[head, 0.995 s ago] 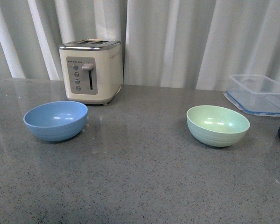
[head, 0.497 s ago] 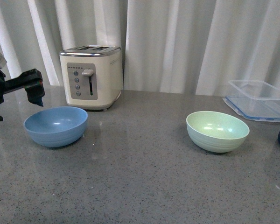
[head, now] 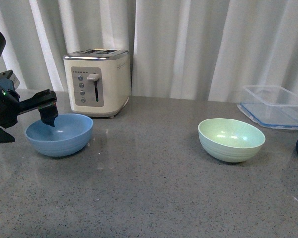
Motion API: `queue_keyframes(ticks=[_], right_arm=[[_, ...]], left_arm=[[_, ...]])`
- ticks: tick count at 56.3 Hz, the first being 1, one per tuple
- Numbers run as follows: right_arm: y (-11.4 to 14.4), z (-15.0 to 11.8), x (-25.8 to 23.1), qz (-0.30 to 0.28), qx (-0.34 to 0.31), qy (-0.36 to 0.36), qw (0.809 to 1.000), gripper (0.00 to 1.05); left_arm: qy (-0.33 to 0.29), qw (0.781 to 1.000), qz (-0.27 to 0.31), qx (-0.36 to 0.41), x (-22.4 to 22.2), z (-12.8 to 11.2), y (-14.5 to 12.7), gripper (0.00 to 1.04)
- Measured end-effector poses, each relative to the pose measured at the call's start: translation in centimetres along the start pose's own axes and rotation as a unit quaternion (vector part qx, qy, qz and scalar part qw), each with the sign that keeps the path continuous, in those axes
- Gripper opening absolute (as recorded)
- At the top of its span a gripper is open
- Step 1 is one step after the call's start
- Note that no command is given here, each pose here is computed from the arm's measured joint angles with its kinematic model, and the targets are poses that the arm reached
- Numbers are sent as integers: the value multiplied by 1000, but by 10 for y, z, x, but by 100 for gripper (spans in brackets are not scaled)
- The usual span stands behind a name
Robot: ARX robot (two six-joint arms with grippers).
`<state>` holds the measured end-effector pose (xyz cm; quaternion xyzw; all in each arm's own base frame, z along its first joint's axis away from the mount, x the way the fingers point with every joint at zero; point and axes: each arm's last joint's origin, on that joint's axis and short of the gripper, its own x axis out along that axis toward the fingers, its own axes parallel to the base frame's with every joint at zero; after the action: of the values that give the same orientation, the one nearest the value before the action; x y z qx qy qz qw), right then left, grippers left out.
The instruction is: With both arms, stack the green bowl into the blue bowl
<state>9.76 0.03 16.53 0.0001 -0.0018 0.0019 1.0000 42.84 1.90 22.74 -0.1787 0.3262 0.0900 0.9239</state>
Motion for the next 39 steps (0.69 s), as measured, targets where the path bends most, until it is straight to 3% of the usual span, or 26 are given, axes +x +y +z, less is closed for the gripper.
queue_keyframes(ticks=[18, 26, 39], right_arm=[[0, 0, 0, 0, 0, 0, 1000, 95], [0, 0, 0, 0, 0, 0, 1000, 95], [0, 0, 0, 0, 0, 0, 1000, 95]], left_arm=[[2, 1000, -2, 1, 1, -1, -1, 31], [3, 1000, -3, 2, 1, -3, -2, 4], [-1, 1000, -20, 8, -12, -4, -14, 4]])
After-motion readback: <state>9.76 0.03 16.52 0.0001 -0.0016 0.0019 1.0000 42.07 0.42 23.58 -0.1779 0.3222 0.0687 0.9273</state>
